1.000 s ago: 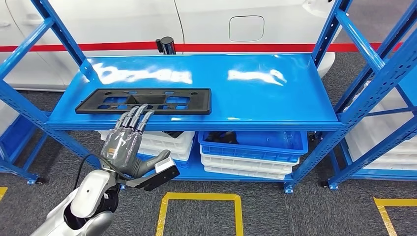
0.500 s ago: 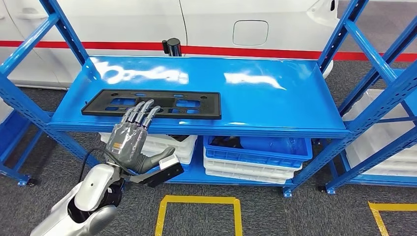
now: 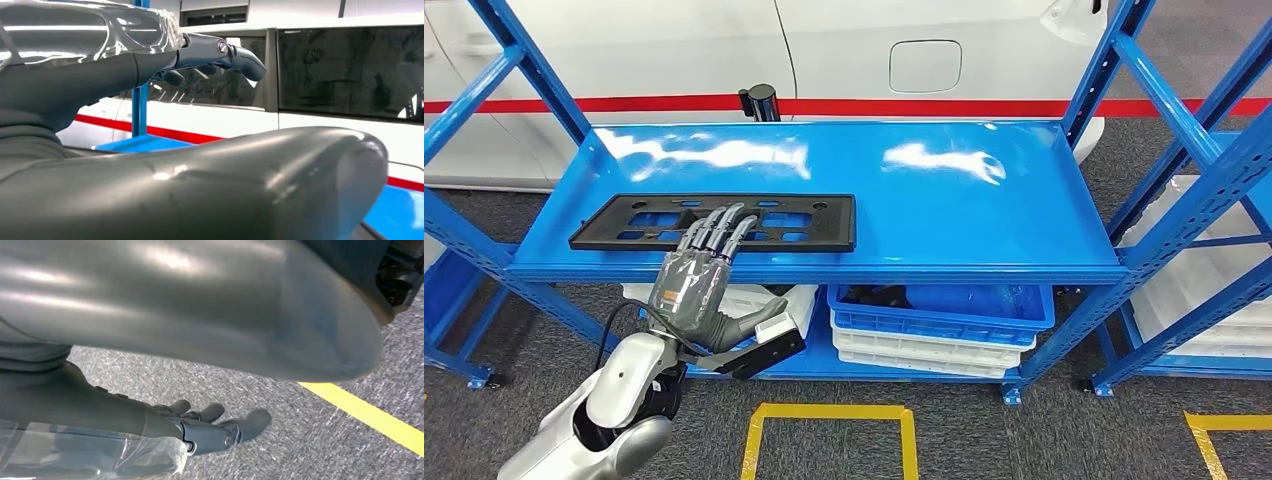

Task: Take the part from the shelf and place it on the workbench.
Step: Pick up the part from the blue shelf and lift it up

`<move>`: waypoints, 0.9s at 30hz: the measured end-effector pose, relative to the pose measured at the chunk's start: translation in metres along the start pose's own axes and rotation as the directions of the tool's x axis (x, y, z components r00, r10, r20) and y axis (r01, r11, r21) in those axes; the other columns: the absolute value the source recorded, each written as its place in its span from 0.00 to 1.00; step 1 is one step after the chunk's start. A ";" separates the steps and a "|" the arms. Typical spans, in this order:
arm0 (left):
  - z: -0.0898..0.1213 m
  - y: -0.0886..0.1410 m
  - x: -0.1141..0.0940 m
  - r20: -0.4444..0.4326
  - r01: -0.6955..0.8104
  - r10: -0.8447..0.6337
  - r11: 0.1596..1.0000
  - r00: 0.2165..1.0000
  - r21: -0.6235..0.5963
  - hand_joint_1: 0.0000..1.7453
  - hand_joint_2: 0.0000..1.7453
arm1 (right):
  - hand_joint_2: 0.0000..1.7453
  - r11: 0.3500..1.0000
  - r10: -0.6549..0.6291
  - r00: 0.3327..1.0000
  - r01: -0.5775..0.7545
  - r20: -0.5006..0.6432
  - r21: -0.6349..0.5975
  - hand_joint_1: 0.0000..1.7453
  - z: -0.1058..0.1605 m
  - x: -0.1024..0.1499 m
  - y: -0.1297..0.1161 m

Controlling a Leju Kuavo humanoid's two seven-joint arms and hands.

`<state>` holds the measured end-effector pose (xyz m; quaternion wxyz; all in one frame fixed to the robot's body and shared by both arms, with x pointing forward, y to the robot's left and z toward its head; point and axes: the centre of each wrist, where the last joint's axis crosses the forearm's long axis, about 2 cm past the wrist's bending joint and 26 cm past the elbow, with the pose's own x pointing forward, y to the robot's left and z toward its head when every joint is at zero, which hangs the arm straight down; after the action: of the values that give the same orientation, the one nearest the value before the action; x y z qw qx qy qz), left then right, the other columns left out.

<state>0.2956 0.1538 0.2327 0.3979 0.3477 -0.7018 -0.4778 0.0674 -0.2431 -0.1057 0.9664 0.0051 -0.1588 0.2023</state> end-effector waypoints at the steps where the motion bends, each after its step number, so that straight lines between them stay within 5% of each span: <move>1: 0.001 -0.001 0.000 -0.003 -0.001 0.001 1.000 1.000 -0.003 0.00 0.00 | 0.00 1.000 0.000 1.000 0.000 -0.002 0.001 0.00 0.000 0.000 0.000; 27: 0.005 -0.006 -0.004 -0.033 0.004 -0.004 1.000 0.999 -0.016 0.00 0.00 | 0.00 1.000 0.004 1.000 -0.004 -0.019 0.002 0.00 0.000 -0.001 0.000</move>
<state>0.2933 0.1575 0.2248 0.4114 0.3538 -0.6904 -0.4784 0.0670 -0.2435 -0.1058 0.9674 0.0041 -0.1495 0.2044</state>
